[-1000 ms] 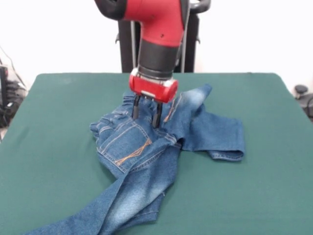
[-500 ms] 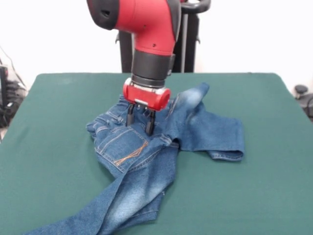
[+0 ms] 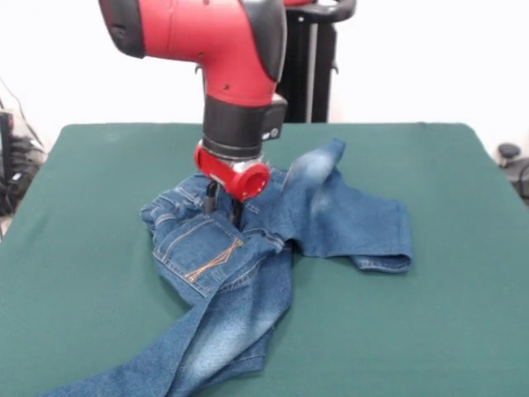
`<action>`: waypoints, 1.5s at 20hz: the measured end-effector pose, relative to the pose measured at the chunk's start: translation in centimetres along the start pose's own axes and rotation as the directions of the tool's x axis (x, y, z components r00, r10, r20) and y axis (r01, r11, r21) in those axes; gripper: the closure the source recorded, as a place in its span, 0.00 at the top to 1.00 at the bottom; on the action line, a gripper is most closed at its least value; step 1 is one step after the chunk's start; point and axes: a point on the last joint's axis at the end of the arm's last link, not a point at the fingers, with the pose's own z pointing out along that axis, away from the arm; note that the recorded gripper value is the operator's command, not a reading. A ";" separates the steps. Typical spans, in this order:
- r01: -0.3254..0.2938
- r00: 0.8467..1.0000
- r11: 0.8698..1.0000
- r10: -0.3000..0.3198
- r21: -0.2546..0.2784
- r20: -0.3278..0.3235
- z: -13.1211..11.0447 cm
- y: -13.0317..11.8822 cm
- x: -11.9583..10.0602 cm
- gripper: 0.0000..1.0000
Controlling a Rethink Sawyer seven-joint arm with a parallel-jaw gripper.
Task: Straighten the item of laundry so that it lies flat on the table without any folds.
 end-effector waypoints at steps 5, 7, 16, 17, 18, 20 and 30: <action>-0.167 0.977 0.971 0.186 0.170 -0.102 0.2 1.3 -1.7 1.00; -0.222 0.948 0.931 0.275 0.289 -0.160 0.4 1.1 -2.5 1.00; -0.150 0.862 0.693 0.441 0.706 -0.250 2.2 -6.5 -2.9 1.00; -0.149 0.857 0.681 0.451 0.717 -0.249 2.4 -7.2 -2.9 1.00; -0.150 0.855 0.676 0.455 0.722 -0.248 2.4 -7.4 -3.0 1.00; -0.153 0.853 0.668 0.461 0.728 -0.244 2.4 -8.1 -3.2 1.00; -0.162 0.852 0.644 0.474 0.748 -0.224 2.6 -10.7 -3.4 1.00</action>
